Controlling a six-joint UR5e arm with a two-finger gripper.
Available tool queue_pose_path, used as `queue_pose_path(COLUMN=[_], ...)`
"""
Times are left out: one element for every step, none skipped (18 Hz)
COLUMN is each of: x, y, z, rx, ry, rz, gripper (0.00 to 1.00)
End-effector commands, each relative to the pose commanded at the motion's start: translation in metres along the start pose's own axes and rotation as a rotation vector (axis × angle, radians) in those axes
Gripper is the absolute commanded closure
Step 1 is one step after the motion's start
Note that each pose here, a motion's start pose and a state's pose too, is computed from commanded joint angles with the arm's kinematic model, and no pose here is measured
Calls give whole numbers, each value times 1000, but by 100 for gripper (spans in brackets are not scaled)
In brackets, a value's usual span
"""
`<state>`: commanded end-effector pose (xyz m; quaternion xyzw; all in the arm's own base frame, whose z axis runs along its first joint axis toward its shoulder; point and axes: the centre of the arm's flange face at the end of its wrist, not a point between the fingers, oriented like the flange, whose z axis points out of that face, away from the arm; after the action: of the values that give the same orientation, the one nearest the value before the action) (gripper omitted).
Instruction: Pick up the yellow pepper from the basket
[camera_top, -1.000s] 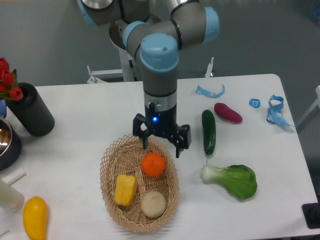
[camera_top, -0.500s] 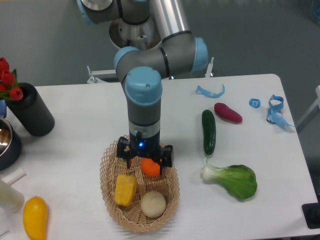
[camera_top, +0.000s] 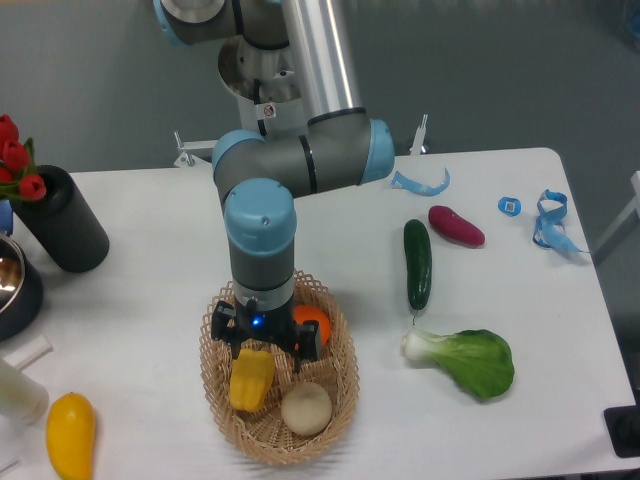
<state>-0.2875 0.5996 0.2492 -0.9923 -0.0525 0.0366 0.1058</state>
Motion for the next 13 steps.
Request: queue_pose_path(x=[4, 4, 5, 5, 6, 6, 6, 11, 11, 11, 11, 12, 12], y=[-1, 0, 0, 0, 0, 0, 1, -1, -1, -1, -1, -1, -3], z=[4, 7, 10, 12, 16, 18, 20, 19, 20, 21, 21, 20, 16], rx=[-4, -8, -11, -14, -19, -22, -23, -20, -21, -23, -24, -21, -13], ry=[4, 6, 9, 10, 14, 15, 16, 16, 17, 16, 16, 17, 16], rz=[6, 6, 7, 7, 8, 8, 7, 15, 15, 15, 15, 17, 20], gripper=[0, 0, 0, 0, 0, 0, 0, 0, 0, 0, 0, 0, 0])
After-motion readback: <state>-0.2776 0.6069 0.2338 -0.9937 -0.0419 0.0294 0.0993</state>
